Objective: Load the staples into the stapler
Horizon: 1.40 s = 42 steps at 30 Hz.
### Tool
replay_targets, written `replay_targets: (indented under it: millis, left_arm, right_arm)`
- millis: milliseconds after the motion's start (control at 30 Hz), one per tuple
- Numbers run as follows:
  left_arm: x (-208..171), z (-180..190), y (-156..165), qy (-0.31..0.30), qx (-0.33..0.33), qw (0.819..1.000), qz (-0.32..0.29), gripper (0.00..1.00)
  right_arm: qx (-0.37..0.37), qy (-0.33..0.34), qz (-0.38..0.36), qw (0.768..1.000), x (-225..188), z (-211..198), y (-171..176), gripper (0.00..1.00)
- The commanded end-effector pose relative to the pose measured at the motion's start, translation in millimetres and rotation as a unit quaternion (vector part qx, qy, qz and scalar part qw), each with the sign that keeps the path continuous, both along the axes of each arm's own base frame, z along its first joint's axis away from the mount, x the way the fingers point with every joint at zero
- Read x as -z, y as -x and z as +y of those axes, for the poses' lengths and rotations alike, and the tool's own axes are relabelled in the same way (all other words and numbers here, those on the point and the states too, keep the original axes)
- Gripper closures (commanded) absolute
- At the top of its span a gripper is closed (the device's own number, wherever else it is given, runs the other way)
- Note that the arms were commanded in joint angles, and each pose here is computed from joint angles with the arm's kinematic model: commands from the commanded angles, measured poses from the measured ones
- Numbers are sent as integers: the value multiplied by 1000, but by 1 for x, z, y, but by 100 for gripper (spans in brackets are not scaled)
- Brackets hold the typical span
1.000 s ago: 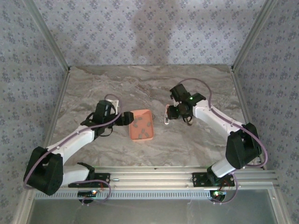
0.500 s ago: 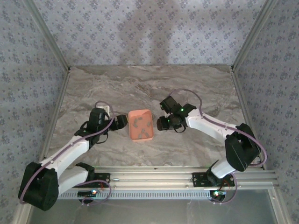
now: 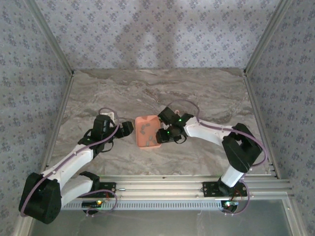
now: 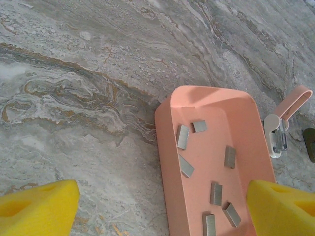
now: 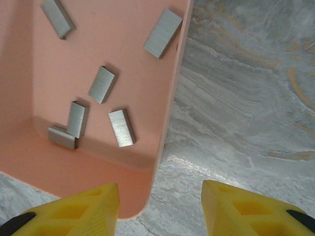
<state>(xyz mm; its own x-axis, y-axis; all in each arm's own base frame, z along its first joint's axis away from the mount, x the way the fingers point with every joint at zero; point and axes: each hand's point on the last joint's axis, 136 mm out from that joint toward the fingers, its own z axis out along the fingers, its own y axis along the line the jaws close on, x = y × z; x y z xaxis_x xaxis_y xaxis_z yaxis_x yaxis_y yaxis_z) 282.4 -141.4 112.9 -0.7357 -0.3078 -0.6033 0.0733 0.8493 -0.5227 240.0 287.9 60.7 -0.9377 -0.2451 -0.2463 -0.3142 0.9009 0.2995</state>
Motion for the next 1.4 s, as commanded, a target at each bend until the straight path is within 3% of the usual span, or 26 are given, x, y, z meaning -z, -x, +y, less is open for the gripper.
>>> replay_targets:
  millis: [0, 400, 733, 1200, 1367]
  left_arm:
    - [-4, 2, -2, 6, -6, 1000, -11, 12]
    - [-4, 3, -3, -4, -1, 1000, -16, 12]
    - [-6, 10, 2, -19, -3, 1000, -20, 12]
    - [-16, 27, 10, -27, -25, 998, -43, 12]
    - [-17, 30, 12, -31, -27, 998, -46, 12]
  right_arm:
    - [4, 0, 5, 1000, 1, 8, -4, 52]
    - [-37, 32, 16, 999, 19, 9, -1, 71]
    - [-113, 83, 0, 990, 9, -1, -5, 79]
    - [-200, 106, -16, 974, 6, -17, -16, 81]
    - [-214, 116, -27, 969, 0, -18, -22, 72]
